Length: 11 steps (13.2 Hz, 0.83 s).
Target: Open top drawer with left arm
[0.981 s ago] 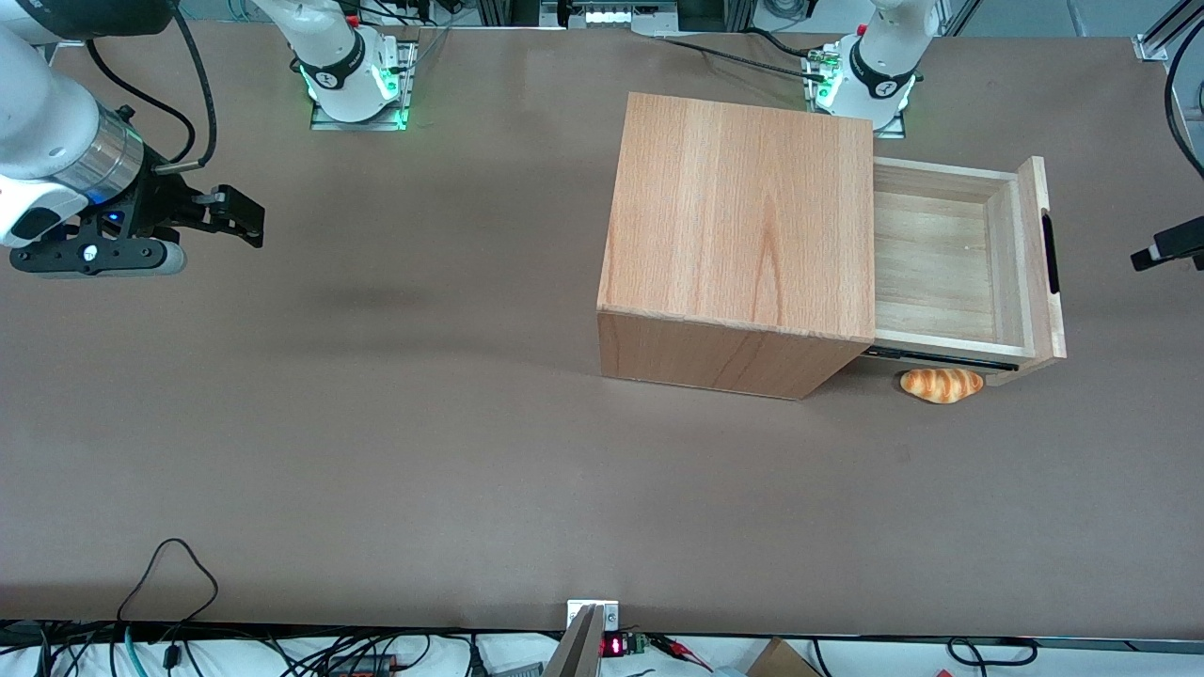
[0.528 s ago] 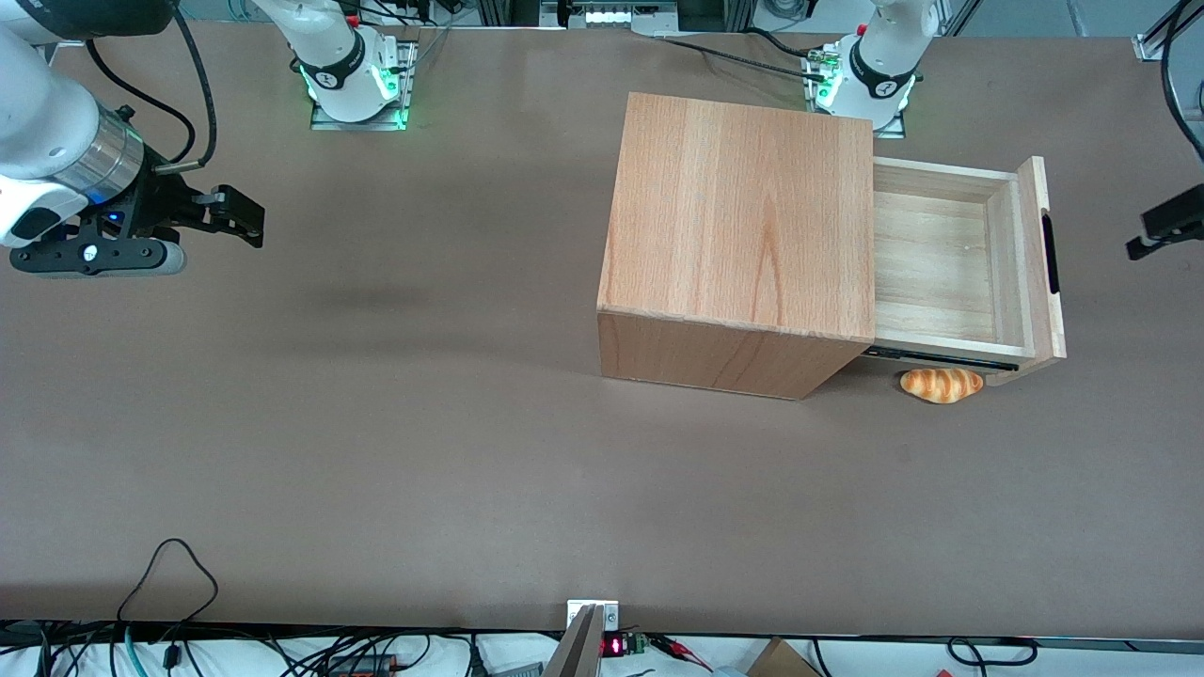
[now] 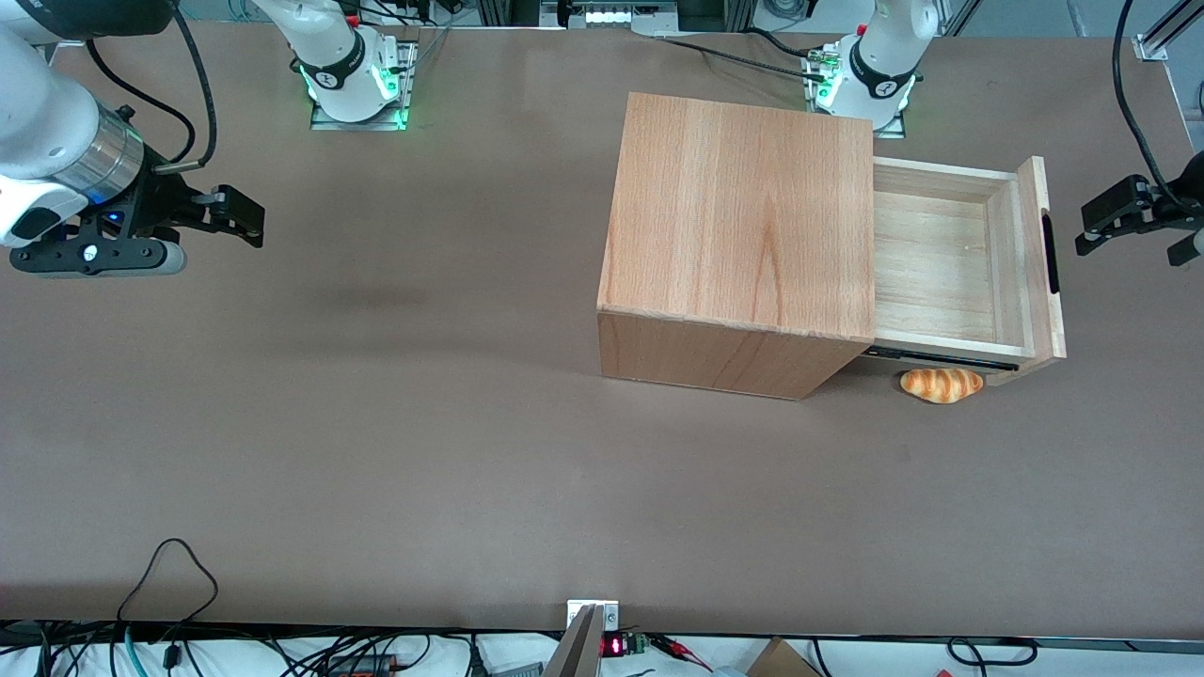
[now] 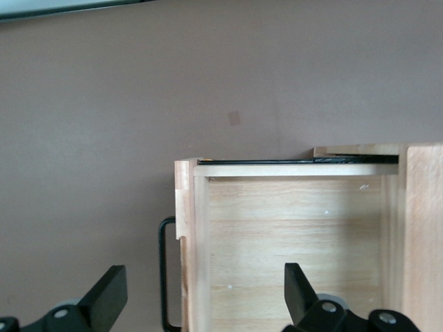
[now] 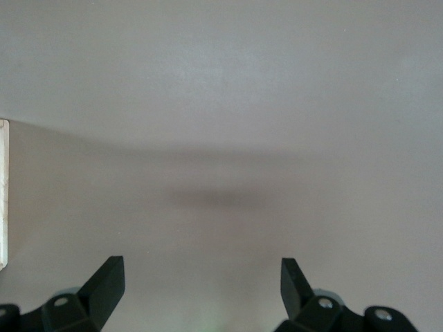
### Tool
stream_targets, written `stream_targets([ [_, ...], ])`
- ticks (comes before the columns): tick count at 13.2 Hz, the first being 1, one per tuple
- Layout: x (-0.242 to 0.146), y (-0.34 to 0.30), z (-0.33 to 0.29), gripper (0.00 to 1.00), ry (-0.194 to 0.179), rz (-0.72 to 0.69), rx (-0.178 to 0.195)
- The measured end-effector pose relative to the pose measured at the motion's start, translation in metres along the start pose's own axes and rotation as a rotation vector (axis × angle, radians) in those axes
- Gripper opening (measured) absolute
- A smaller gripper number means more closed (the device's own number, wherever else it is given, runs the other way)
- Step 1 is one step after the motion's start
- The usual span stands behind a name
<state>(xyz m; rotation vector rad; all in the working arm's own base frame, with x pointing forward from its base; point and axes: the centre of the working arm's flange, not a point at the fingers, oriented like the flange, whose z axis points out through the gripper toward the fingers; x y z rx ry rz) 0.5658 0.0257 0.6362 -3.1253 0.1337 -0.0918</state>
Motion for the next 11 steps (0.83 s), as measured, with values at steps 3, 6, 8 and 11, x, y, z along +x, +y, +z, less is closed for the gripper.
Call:
stream_targets([
  [3, -0.005, 0.013, -0.009, 1.00, 0.000, -0.031, 0.001],
  [6, -0.014, 0.007, -0.018, 1.00, -0.001, -0.050, 0.002],
  [8, -0.017, 0.005, -0.019, 1.00, -0.010, -0.057, 0.002],
  [11, -0.018, 0.003, -0.021, 1.00, -0.010, -0.076, 0.002],
])
